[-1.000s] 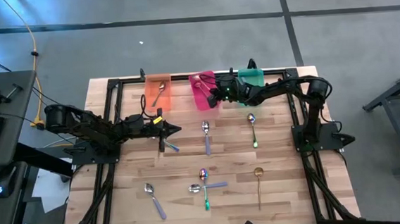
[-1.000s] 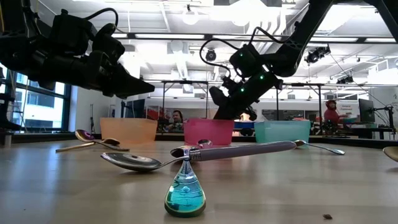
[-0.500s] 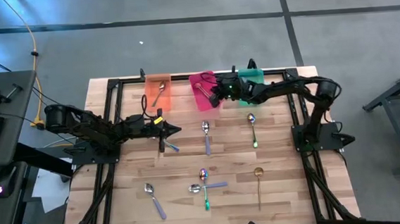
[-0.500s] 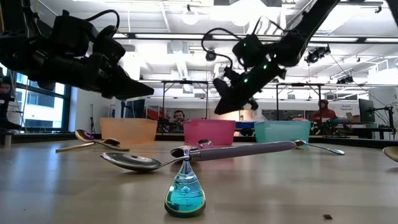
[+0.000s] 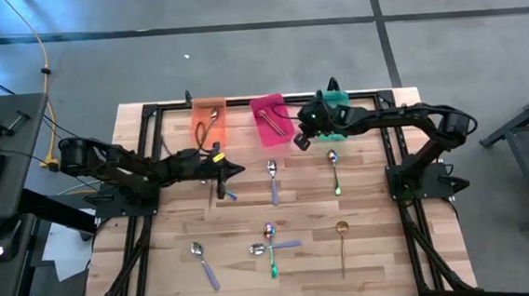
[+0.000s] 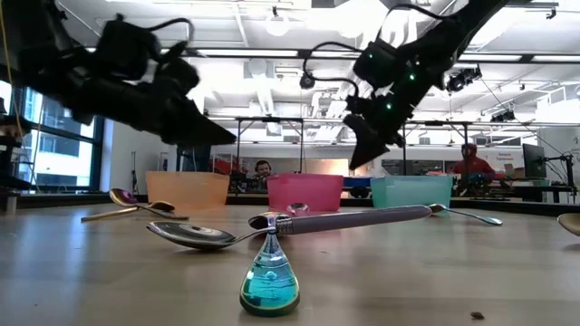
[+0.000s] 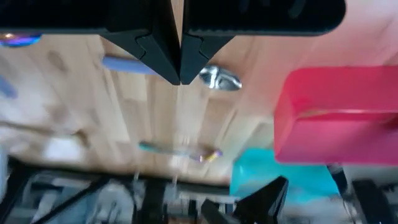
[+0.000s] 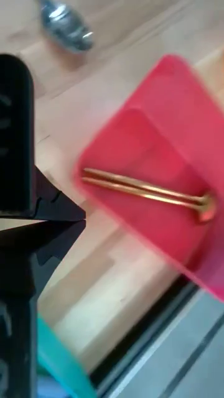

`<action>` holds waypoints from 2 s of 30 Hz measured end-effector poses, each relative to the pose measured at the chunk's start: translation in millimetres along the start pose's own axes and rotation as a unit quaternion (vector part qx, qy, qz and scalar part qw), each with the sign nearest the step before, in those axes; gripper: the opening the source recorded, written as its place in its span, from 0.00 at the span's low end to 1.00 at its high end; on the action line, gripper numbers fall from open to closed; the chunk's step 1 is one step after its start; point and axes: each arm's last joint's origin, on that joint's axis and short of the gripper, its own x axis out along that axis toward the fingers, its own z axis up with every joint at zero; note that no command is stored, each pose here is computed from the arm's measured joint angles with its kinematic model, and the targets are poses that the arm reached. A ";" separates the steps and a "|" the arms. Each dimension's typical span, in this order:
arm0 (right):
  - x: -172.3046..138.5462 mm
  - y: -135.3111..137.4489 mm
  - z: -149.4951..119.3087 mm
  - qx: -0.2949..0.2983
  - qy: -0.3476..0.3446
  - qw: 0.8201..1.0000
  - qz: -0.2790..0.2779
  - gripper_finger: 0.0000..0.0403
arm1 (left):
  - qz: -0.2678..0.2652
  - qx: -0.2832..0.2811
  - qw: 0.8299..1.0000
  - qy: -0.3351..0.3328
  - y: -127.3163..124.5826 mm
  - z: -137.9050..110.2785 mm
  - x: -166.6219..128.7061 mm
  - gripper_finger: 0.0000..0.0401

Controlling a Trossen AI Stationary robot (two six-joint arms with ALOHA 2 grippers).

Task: Sort silverware by color (type)
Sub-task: Adjust the pink bin

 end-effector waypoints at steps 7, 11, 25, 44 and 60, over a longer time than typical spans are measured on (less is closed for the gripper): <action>6.5 5.1 -17.3 0.011 -0.034 0.999 0.012 0.00 | 0.074 0.019 0.996 0.051 9.6 18.3 22.6 0.00; 7.6 7.0 -21.6 0.020 -0.044 0.999 0.017 0.00 | 0.104 0.009 0.992 0.067 24.6 21.9 28.8 0.00; 7.2 9.7 -18.3 0.035 -0.066 0.997 0.014 0.00 | 0.183 -0.033 0.975 0.122 83.7 15.9 70.5 0.00; 28.2 11.1 -28.6 0.066 -0.048 0.997 -0.016 0.00 | 0.211 -0.036 0.971 0.111 140.7 29.8 90.9 0.00; 28.3 19.1 -21.9 0.038 -0.089 0.995 0.009 0.00 | 0.166 -0.014 0.981 0.104 127.5 55.9 60.2 0.00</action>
